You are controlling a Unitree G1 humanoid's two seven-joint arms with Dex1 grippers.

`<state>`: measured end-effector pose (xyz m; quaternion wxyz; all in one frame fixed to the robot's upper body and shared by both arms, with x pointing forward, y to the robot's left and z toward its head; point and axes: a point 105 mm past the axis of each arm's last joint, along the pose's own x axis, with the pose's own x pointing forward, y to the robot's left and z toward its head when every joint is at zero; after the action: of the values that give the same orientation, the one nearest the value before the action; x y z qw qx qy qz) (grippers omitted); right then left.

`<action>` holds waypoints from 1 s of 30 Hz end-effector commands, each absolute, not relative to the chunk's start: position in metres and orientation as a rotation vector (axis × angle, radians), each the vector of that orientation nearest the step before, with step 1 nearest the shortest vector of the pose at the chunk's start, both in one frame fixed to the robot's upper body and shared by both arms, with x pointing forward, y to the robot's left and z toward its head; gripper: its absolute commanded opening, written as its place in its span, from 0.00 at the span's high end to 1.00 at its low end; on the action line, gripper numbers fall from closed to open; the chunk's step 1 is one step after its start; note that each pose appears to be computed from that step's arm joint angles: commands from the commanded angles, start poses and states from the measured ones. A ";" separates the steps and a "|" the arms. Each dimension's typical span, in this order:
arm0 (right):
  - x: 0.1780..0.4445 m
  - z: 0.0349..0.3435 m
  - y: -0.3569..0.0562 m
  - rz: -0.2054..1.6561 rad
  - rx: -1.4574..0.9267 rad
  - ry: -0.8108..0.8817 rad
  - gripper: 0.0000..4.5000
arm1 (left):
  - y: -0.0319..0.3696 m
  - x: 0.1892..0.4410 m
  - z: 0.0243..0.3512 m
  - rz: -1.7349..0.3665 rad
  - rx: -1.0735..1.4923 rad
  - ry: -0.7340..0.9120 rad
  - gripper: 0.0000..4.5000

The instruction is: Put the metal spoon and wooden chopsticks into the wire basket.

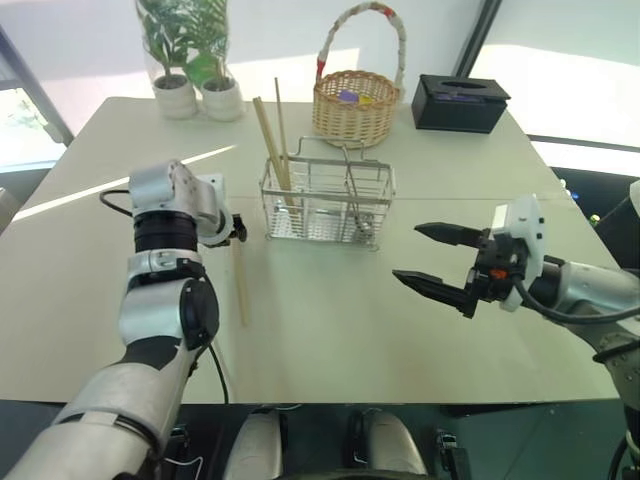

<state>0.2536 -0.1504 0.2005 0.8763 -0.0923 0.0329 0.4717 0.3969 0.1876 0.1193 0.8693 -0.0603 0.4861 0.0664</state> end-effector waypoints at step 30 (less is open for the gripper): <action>0.253 0.213 -0.146 0.971 -0.161 0.017 0.00 | 0.250 0.389 0.449 -0.361 -0.580 -0.630 0.99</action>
<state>0.2567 -0.1473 0.2039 0.8833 -0.0702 0.0260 0.4628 0.3891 0.2698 0.4500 0.9013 -0.2668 -0.3177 -0.1248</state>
